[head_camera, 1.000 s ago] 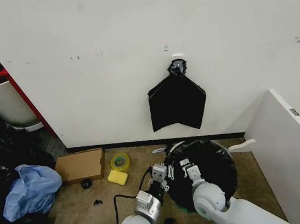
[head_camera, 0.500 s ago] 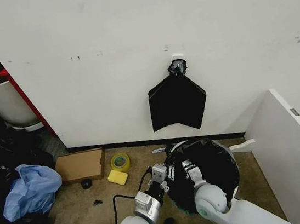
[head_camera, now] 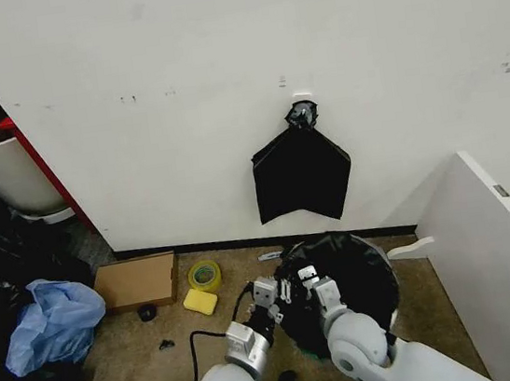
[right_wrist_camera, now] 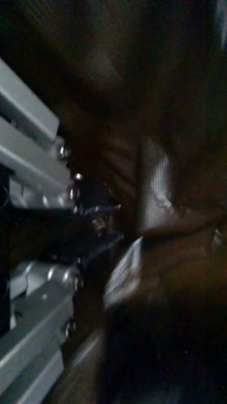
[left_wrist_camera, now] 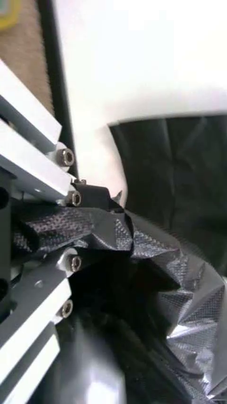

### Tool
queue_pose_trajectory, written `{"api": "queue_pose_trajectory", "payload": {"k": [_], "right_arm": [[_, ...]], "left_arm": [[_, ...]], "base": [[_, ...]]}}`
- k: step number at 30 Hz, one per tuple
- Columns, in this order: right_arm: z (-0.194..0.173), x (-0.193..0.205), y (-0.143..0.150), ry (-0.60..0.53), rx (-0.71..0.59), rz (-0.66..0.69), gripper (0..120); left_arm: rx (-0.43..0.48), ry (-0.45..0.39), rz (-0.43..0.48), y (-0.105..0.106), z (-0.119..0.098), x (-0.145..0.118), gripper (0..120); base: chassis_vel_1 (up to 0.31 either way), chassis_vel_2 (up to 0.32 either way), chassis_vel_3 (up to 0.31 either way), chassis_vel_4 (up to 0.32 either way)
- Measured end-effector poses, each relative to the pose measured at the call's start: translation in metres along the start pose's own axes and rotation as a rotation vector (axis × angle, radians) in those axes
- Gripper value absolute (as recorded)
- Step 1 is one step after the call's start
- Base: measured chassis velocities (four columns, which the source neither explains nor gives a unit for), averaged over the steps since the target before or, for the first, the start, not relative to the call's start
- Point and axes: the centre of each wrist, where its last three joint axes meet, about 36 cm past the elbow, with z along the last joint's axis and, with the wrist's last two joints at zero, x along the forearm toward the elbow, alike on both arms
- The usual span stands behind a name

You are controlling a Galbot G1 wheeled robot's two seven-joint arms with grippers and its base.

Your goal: Place the garbage bag over the trash bin.

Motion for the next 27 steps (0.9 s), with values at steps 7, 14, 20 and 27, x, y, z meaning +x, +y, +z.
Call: {"api": "queue_pose_trajectory", "payload": {"k": [7,14,20,27], "right_arm": [[-0.011,0.048,-0.001,-0.078,-0.014,-0.053,41],[-0.034,0.081,0.002,-0.23,-0.065,-0.143,66],[-0.031,0.109,-0.005,-0.329,-0.123,-0.13,88],[-0.021,0.123,-0.019,-0.385,-0.174,-0.006,100]], "left_arm": [[0.108,0.058,-0.143,0.023,-0.014,-0.021,3],[0.267,0.126,-0.31,0.052,-0.023,-0.021,3],[0.408,0.202,-0.394,0.065,-0.029,-0.022,3],[0.485,0.367,-0.424,0.059,-0.008,-0.043,3]], "base": [[0.0,0.0,0.0,0.0],[0.0,0.0,0.0,0.0],[0.0,0.0,0.0,0.0],[0.0,0.0,0.0,0.0]]}}
